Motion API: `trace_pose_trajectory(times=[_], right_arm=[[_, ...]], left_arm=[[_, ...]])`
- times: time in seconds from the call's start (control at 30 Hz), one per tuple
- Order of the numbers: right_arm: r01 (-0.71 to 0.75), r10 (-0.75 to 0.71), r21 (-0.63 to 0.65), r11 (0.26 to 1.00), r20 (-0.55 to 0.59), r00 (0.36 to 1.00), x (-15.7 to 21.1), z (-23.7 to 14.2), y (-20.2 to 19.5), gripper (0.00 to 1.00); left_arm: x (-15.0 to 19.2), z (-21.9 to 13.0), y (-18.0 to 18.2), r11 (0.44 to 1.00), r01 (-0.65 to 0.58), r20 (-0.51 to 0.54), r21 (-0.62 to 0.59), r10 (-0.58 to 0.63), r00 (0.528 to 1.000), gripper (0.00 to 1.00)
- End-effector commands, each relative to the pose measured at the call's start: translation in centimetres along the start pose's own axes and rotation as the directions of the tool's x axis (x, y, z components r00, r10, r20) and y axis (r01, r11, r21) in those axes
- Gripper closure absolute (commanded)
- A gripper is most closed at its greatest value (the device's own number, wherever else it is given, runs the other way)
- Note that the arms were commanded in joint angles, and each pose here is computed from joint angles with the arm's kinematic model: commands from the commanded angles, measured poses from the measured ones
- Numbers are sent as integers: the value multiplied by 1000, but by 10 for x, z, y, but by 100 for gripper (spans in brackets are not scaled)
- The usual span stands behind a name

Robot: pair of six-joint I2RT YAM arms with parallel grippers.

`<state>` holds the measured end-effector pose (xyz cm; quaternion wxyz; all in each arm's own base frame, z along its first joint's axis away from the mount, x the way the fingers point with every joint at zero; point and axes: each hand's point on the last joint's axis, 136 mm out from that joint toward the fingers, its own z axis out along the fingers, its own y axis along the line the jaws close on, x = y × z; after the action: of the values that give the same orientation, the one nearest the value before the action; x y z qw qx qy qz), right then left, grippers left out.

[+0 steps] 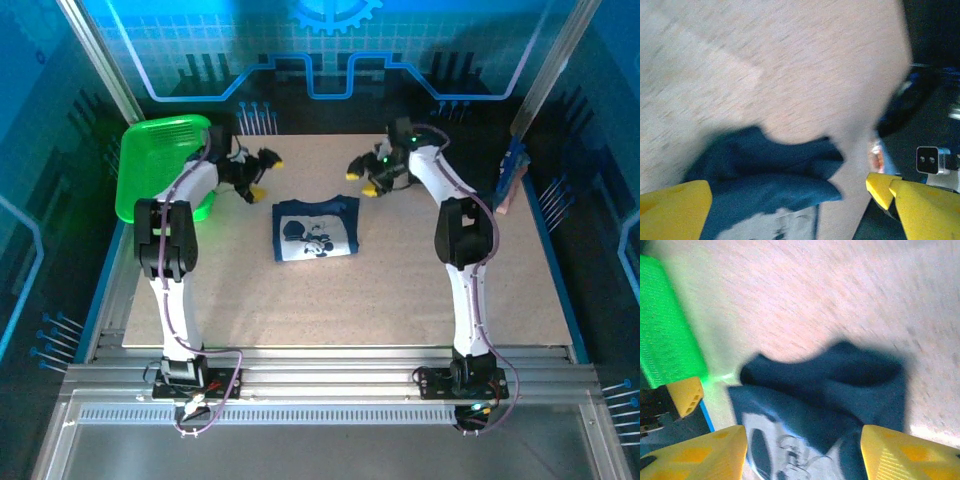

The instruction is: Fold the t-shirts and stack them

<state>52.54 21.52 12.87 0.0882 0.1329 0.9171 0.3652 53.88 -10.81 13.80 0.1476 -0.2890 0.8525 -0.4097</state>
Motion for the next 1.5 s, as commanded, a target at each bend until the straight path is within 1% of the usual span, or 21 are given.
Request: trace_pose_trajectory(times=[0.0, 0.03, 0.07, 0.13, 0.23, 0.33, 0.47, 0.6, 0.63, 0.67, 0.77, 0.83, 0.97, 1.03, 1.13, 1.23, 1.3, 1.33, 1.37, 1.4, 1.47], right_arm=[[169, -167, -4, 986, 118, 979, 1, -73, 50, 33], [190, -192, 32, 981, 114, 975, 12, -82, 49, 32], [237, -244, 71, 969, 103, 964, 27, -89, 49, 28], [300, -312, 138, 944, 74, 947, 52, -93, 43, 20], [370, -376, 200, 907, -12, 927, 90, -80, 25, 17], [433, -424, 281, 856, -94, 901, 110, -55, 4, 14], [443, -418, 336, 831, -147, 897, 109, -18, -21, 12], [447, -416, 353, 822, -164, 895, 100, 16, -34, 10], [446, -412, 357, 820, -171, 895, 97, 24, -38, 7], [445, -409, 364, 818, -175, 895, 94, 31, -40, 6], [437, -398, 361, 824, -180, 900, 86, 50, -43, 6], [434, -395, 360, 826, -181, 901, 81, 59, -42, 5], [423, -378, 363, 830, -193, 906, 73, 81, -47, 5], [425, -376, 389, 817, -200, 905, 67, 86, -50, 5], [444, -374, 413, 795, -242, 895, 66, 97, -57, 7], [464, -362, 464, 755, -295, 884, 69, 104, -69, 13], [464, -345, 502, 730, -316, 884, 71, 104, -79, 21], [461, -332, 521, 719, -325, 886, 73, 103, -84, 31], [455, -322, 536, 711, -327, 888, 73, 102, -89, 45], [455, -318, 550, 701, -329, 889, 74, 102, -92, 57], [467, -323, 549, 693, -343, 882, 77, 107, -95, 74]], left_arm=[[-3, -71, -87, 980, -145, 110, 134, 131, 985, 1], [2, -86, -101, 971, -185, 129, 153, 166, 978, 1], [10, -98, -111, 959, -224, 138, 170, 202, 970, 1], [29, -117, -116, 945, -276, 136, 174, 255, 957, 1], [72, -135, -105, 919, -359, 112, 165, 344, 932, 1], [117, -145, -74, 902, -413, 99, 129, 403, 910, 1], [170, -157, -24, 897, -432, 85, 89, 425, 901, 1], [207, -180, 13, 903, -428, 95, 47, 422, 901, 1], [216, -183, 22, 906, -421, 83, 36, 417, 905, 1], [223, -186, 31, 910, -414, 71, 22, 411, 909, 1], [237, -192, 55, 922, -384, 38, -38, 386, 922, 1], [241, -196, 63, 924, -377, 48, -62, 380, 924, 1], [240, -205, 64, 925, -374, 113, -70, 380, 918, 1], [238, -207, 63, 925, -373, 125, -72, 379, 917, 1], [236, -208, 65, 925, -367, 127, -98, 378, 917, 1], [234, -211, 67, 923, -366, 128, -116, 379, 916, 1], [234, -212, 69, 924, -361, 132, -125, 376, 917, 1], [234, -213, 69, 924, -360, 136, -127, 376, 917, 1], [234, -214, 69, 924, -360, 141, -127, 376, 916, 1], [234, -215, 68, 924, -361, 146, -126, 377, 915, 1], [233, -216, 67, 926, -356, 155, -123, 372, 915, 1]])
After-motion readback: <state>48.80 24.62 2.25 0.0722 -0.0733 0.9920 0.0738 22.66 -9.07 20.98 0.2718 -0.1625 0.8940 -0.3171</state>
